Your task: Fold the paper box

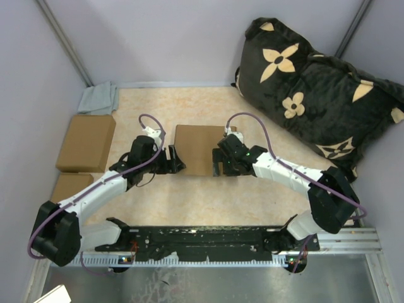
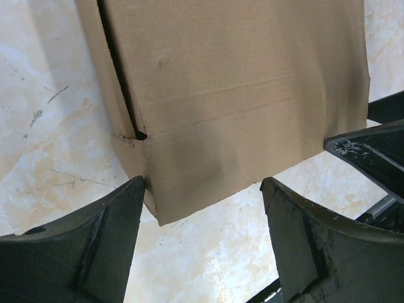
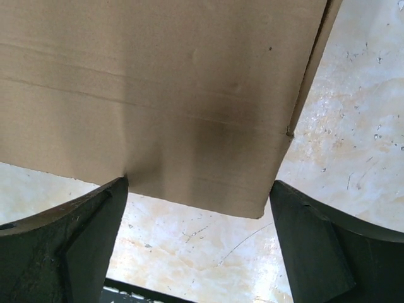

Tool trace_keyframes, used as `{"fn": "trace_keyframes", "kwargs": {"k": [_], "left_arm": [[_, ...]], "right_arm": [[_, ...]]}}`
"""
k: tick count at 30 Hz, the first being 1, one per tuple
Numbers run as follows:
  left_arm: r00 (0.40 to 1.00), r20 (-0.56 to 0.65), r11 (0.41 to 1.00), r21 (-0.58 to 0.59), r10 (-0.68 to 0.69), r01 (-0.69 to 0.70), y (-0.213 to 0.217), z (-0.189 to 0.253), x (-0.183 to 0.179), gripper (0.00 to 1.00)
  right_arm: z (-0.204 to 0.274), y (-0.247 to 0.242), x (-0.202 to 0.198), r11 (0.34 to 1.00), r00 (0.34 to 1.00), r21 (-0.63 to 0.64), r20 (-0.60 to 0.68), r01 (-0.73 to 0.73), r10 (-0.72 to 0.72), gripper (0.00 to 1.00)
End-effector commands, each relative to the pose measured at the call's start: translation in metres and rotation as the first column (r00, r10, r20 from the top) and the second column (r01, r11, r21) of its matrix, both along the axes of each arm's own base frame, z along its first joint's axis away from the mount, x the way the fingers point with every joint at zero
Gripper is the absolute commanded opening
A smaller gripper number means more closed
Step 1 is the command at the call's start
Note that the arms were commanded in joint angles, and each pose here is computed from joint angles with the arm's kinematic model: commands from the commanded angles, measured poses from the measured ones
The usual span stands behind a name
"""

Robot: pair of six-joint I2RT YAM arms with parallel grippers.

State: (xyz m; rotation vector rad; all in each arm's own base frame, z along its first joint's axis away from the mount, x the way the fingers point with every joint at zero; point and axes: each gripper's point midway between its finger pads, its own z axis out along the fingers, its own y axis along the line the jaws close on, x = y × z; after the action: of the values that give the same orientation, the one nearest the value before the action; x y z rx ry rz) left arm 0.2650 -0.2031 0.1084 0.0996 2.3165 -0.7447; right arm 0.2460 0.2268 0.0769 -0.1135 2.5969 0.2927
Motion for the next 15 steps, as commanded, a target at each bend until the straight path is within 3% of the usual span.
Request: {"fn": "trace_keyframes", "kwargs": {"k": [1,15], "left_arm": [[1.0,-0.017,0.999,-0.029,-0.025,0.024,-0.009,0.008,-0.002,0.8],[0.995,-0.09,0.998,-0.049,-0.046,0.042,-0.015,0.017,-0.008,0.8]], "right_arm": [[0.039,0.026,0.013,0.995,0.998,0.102,0.066,-0.016,0.01,0.94],[0.056,0.035,0.02,0.997,0.999,0.07,0.027,-0.02,0.018,0.92]]}}
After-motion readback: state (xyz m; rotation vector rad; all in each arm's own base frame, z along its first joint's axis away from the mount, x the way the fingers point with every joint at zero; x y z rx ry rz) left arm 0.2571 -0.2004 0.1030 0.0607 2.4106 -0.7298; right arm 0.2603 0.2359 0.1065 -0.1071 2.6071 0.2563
